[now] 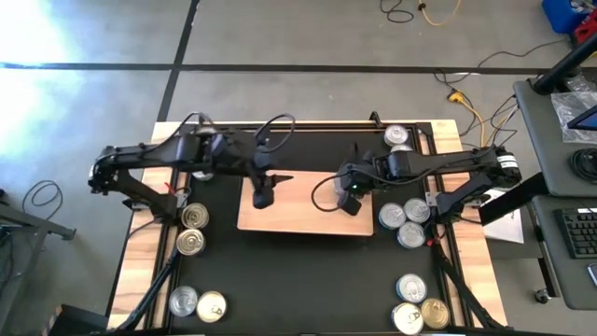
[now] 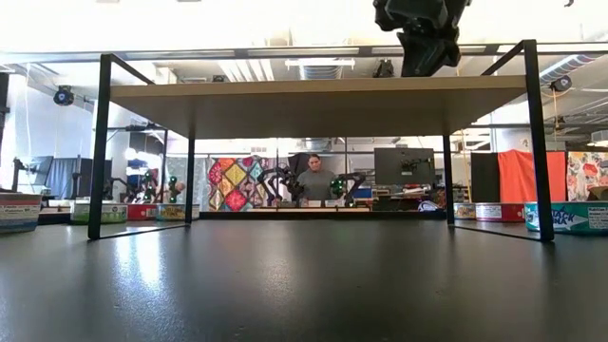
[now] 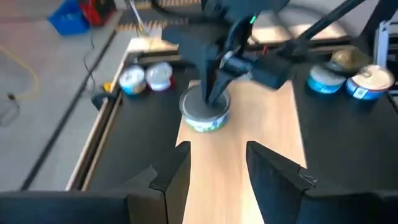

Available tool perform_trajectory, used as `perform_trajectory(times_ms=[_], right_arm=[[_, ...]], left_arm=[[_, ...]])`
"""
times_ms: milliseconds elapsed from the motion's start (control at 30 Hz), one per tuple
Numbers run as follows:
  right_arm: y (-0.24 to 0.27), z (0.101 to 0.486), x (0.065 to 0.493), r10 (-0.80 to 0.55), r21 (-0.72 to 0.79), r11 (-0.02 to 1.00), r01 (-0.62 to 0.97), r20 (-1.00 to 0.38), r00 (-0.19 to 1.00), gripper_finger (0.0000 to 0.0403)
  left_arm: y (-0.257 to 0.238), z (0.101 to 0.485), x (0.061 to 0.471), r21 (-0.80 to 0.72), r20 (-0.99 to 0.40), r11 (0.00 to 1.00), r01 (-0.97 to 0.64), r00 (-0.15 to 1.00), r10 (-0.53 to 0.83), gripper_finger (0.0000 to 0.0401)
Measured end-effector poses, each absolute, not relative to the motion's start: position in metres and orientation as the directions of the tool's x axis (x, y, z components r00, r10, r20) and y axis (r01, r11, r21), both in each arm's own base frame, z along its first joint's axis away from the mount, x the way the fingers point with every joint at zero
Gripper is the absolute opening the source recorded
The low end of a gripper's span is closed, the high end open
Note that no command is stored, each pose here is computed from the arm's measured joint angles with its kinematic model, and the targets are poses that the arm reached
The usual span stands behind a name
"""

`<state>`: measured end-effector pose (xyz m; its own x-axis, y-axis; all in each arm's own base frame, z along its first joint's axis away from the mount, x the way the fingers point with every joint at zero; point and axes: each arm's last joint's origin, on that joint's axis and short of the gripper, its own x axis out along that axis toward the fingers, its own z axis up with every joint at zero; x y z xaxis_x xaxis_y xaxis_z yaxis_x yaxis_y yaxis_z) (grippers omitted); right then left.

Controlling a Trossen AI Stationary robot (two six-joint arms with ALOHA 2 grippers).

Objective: Stack canned seafood by type on shelf
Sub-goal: Put the green white tuna can on the shelf, then stack the green white tuna can on top of the green white tuna can on the shelf

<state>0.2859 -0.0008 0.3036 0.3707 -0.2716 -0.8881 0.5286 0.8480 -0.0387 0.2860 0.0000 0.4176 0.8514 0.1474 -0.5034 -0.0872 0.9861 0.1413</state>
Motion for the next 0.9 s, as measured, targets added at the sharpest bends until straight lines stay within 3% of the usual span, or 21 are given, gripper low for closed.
perform_trajectory(times_ms=[200,433,567,733,900], right_arm=[[0.000,0.303,0.282,-0.250,0.023,0.777,0.629,-0.906,0.341,0.0038],[-0.002,0.303,0.280,-0.258,0.073,0.663,0.745,-0.912,0.319,0.0038],[-0.002,0.308,0.281,-0.256,0.096,0.639,0.763,-0.909,0.328,0.0038],[-0.002,0.339,0.287,-0.277,0.179,0.619,0.765,-0.862,0.425,0.0038],[-0.004,0.371,0.292,-0.342,0.255,0.599,0.759,-0.776,0.531,0.0038]], left_arm=[[-0.010,0.434,0.249,0.168,-0.458,0.974,-0.154,0.863,0.216,0.0141],[-0.023,0.419,0.194,0.085,-0.454,0.990,-0.114,0.880,0.140,0.0141],[-0.031,0.396,0.164,-0.018,-0.531,0.997,-0.068,0.846,0.049,0.0141],[-0.040,0.366,0.136,-0.100,-0.655,0.991,-0.089,0.755,0.002,0.0141],[-0.032,0.337,0.111,-0.062,-0.734,0.956,-0.287,0.662,0.151,0.0141]])
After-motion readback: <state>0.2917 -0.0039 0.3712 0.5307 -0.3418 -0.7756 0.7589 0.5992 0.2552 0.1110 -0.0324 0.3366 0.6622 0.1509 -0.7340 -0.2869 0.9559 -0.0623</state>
